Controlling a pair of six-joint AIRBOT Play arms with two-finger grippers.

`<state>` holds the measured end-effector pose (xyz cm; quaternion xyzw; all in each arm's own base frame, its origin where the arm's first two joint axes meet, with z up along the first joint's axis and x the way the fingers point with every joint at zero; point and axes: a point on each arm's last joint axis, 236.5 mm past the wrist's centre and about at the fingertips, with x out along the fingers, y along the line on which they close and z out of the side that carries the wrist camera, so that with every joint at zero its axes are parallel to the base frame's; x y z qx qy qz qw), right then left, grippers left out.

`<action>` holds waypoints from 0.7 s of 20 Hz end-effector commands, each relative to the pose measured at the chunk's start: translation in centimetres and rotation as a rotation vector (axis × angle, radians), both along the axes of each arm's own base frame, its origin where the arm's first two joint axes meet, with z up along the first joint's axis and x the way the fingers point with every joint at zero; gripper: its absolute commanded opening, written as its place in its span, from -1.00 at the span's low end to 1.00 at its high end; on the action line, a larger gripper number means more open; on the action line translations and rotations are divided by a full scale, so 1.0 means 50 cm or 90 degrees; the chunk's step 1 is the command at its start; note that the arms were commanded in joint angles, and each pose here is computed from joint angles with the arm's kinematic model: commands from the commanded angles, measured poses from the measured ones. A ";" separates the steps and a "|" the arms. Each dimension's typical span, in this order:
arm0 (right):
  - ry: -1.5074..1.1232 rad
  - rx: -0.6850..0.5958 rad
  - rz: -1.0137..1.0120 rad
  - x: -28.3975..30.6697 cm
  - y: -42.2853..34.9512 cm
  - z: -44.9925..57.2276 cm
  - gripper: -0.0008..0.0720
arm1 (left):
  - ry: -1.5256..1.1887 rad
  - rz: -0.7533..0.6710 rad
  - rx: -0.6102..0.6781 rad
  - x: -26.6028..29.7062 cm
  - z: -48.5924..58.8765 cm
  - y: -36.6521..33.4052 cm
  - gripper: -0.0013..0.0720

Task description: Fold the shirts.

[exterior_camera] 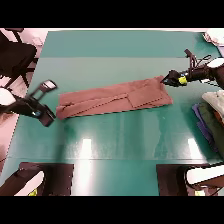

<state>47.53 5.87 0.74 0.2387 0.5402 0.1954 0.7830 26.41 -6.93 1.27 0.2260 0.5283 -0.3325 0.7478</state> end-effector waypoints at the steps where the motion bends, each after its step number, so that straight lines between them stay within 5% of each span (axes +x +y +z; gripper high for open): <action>1: 0.004 0.002 -0.001 -0.003 -0.007 0.000 -0.23 | 0.006 -0.136 0.065 -0.047 -0.050 -0.046 -0.92; 5: 0.012 0.005 -0.006 -0.009 -0.021 -0.001 -0.23 | -0.181 -0.182 0.240 0.066 -0.022 -0.019 -0.92; 10: 0.006 0.004 -0.015 -0.003 -0.029 0.000 -0.23 | -0.175 -0.199 0.277 0.059 -0.039 -0.003 -0.83; 12: 0.003 0.003 -0.018 0.000 -0.030 0.001 -0.23 | -0.139 -0.197 0.262 0.030 -0.072 -0.006 0.43; 13: 0.003 0.003 -0.018 0.000 -0.030 0.001 -0.23 | -0.127 -0.194 0.256 0.019 -0.088 -0.006 0.67; 14: 0.003 0.003 -0.018 0.000 -0.030 0.001 -0.23 | -0.121 -0.197 0.257 0.012 -0.102 -0.004 0.69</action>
